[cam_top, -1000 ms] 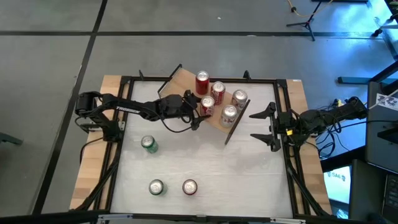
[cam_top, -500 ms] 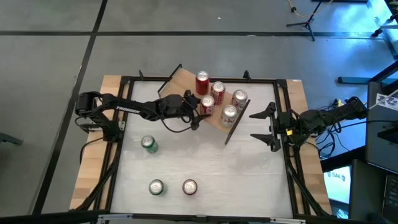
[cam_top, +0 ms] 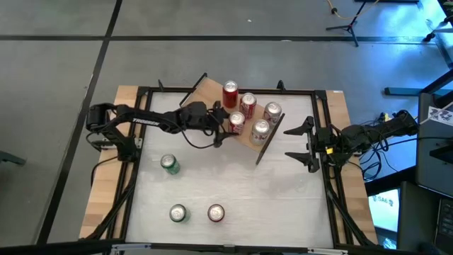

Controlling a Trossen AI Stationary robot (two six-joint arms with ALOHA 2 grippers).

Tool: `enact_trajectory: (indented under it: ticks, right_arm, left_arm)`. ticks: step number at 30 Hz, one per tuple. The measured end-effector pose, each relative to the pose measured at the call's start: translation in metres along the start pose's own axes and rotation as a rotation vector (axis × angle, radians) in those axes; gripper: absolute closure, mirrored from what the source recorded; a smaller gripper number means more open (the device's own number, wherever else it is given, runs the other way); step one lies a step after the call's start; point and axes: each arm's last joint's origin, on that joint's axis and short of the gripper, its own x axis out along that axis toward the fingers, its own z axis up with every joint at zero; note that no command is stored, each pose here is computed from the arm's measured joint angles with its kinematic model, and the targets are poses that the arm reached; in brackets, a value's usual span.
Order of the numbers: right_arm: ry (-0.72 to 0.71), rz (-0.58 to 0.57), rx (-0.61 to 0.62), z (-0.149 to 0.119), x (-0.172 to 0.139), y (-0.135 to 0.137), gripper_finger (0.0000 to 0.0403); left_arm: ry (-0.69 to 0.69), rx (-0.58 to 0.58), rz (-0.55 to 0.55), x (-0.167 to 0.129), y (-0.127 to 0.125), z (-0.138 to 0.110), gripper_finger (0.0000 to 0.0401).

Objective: Place canned beverage on shelf
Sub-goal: Put the red-white soda can on the shelf aligned with the other red-white soda cans

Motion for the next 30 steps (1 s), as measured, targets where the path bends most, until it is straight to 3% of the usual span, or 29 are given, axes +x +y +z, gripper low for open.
enact_trajectory:
  ticks: [12,30]
  right_arm:
    - [0.000,0.000,0.000,0.000,0.000,0.000,0.0054]
    - [0.000,0.000,-0.001,0.000,0.000,0.000,0.0054]
  left_arm:
    - [-0.009,-0.013,-0.080,-0.005,0.026,-0.004,0.0103]
    - [-0.012,-0.011,-0.087,-0.004,0.025,-0.004,0.0103]
